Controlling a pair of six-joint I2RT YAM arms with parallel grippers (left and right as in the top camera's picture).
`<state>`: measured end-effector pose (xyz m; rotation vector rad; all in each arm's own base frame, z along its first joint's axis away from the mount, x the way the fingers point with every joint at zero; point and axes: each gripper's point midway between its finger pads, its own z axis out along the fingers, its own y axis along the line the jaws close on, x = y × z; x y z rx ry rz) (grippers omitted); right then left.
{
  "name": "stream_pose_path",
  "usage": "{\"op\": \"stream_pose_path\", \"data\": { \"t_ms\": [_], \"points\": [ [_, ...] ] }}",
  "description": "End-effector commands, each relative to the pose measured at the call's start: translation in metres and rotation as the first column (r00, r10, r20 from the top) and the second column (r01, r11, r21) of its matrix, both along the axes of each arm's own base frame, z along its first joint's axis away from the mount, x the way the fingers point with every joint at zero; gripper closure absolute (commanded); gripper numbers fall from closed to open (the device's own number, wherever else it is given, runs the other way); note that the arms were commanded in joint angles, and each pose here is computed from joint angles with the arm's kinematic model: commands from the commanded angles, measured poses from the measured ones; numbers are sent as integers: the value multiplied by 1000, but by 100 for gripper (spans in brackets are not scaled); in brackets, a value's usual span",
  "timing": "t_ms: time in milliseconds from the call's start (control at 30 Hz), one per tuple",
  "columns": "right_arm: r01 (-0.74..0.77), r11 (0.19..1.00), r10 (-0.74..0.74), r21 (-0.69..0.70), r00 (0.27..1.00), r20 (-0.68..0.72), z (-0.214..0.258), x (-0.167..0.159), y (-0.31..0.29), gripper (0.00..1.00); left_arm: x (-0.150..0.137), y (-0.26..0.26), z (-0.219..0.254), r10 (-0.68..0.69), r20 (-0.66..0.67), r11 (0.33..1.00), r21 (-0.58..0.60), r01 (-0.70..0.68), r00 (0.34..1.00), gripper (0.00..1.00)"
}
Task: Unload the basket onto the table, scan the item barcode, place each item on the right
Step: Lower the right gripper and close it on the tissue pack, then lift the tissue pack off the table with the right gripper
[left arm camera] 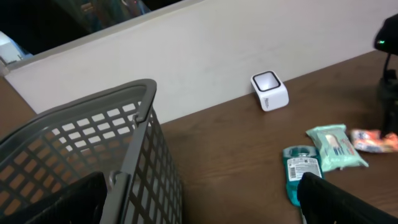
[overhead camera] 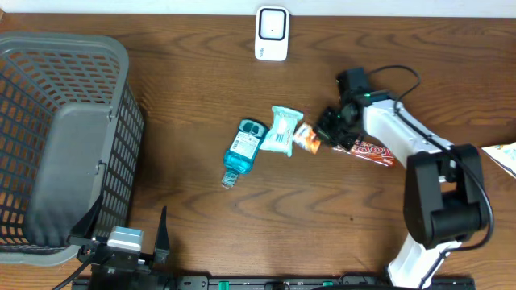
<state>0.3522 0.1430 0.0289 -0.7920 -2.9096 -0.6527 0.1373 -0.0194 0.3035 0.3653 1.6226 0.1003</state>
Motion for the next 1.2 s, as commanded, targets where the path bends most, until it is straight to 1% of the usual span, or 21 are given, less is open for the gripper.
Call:
{"op": "stream_pose_path", "data": {
  "t_ms": [0, 67, 133, 233, 300, 400, 500, 633, 667, 767, 900, 1067, 1167],
  "points": [
    [-167, 939, 164, 302, 986, 35, 50, -27, 27, 99, 0, 2, 0, 7, 4, 1000, 18, -7, 1000, 2],
    [-135, 924, 160, 357, 986, -43, 61, -45, 25, 99, 0, 2, 0, 7, 4, 1000, 18, -7, 1000, 2],
    [-69, 911, 145, 407, 977, -159, 71, -66, 23, 99, 0, 2, 0, 7, 4, 1000, 18, -7, 1000, 2],
    [8, 915, 132, 403, 938, -319, 78, -95, 18, 98, 0, 2, 0, 7, 4, 1000, 18, -7, 1000, 2],
    [13, 915, 149, 403, 917, -369, 83, -109, 17, 99, 0, 2, 0, 6, 5, 1000, 17, -6, 1000, 2],
    [2, 913, 178, 408, 899, -401, 87, -121, 16, 99, 1, 1, 8, 6, 35, 1000, 10, -7, 999, 2],
    [-14, 909, 203, 417, 888, -412, 91, -128, 15, 99, 1, 1, 29, 8, 119, 1000, -10, -7, 993, 2],
    [-22, 905, 223, 424, 875, -429, 95, -136, 14, 99, 0, 1, 48, 13, 188, 998, -60, -2, 982, 2],
    [-26, 904, 229, 426, 873, -431, 95, -137, 14, 99, 1, 1, 50, 17, 189, 995, -102, 3, 982, 2],
    [-40, 900, 245, 434, 870, -427, 97, -140, 14, 99, 4, 0, 53, 24, 159, 959, -282, 22, 987, 2],
    [-41, 900, 247, 435, 868, -431, 98, -141, 14, 99, 21, -6, 41, 19, 98, 913, -408, 23, 995, 2],
    [-41, 900, 248, 435, 868, -431, 98, -141, 14, 99, 47, -36, 18, -121, 67, 899, -416, 138, 990, 2],
    [-41, 900, 248, 435, 868, -431, 98, -141, 14, 99, 61, -41, 2, -129, 48, 900, -415, 137, 991, 2]
  ]
}}
